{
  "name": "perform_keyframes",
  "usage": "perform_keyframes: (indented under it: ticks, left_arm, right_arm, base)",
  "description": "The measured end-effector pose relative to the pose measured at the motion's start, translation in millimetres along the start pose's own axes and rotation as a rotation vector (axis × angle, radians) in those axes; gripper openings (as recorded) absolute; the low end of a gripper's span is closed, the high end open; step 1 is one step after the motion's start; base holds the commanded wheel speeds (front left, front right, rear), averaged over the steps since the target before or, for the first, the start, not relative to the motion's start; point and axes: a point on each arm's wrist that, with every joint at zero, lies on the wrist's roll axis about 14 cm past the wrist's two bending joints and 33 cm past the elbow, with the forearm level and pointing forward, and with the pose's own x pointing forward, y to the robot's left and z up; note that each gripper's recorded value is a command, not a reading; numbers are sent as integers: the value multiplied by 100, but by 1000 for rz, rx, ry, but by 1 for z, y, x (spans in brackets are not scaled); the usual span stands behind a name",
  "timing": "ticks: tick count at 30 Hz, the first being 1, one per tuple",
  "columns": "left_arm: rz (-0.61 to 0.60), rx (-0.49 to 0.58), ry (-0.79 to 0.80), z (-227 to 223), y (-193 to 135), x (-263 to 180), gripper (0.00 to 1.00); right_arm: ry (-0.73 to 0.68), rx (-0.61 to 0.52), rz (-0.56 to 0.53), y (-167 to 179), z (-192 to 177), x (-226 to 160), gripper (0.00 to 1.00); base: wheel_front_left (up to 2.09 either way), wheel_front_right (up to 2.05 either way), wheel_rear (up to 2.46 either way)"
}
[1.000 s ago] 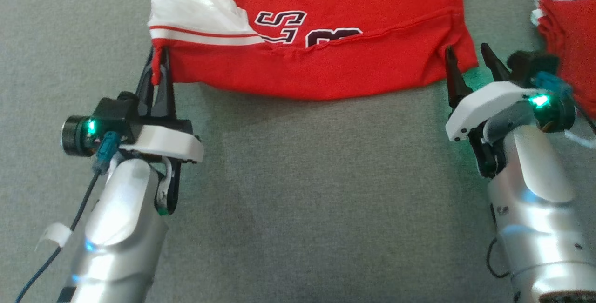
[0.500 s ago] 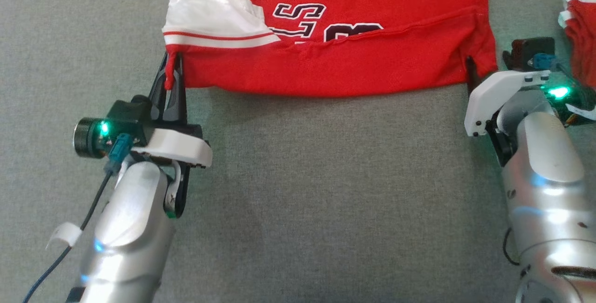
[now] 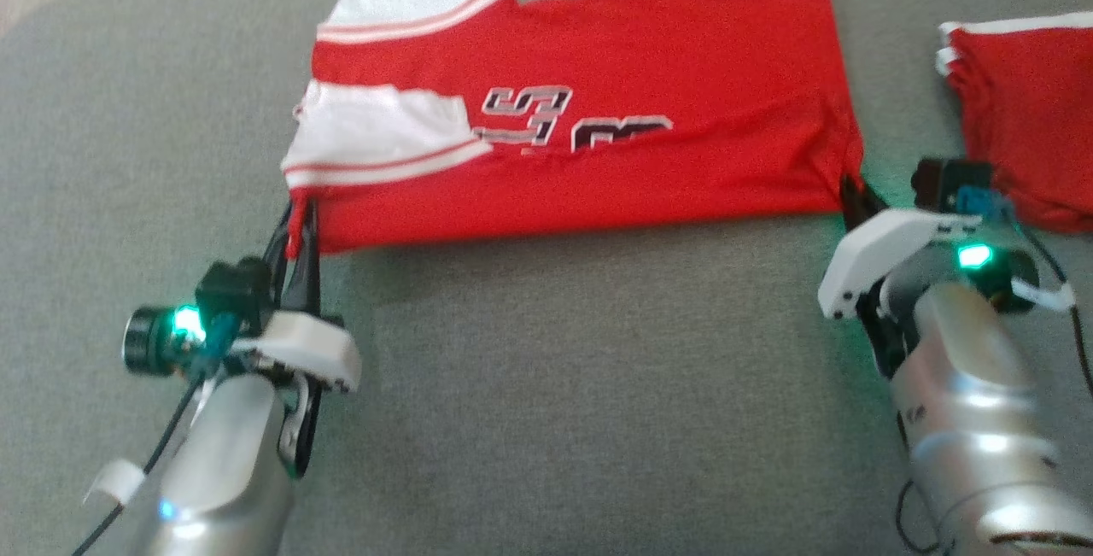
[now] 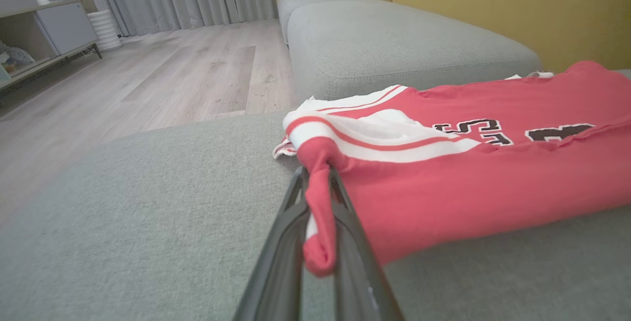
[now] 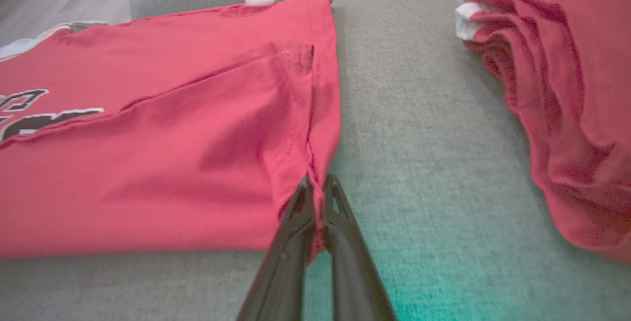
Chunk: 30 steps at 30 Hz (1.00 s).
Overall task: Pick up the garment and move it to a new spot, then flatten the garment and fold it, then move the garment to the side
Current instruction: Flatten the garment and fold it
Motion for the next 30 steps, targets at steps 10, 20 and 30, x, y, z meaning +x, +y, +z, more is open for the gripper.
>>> perform_keyframes:
  ticks: [10, 20, 30]
  left_arm:
    - [-71, 24, 131, -26, -12, -42, 0]
    - [-136, 47, 204, -36, -27, -82, 0]
    - [-73, 15, 179, -31, -19, -79, 100]
  right_arm:
    - [16, 89, -22, -10, -18, -44, 0]
    - [61, 113, -49, -20, -45, -81, 0]
    - [-131, 179, -78, -32, -16, -92, 100]
  base:
    - [0, 0, 0]
    - [0, 0, 0]
    - [0, 0, 0]
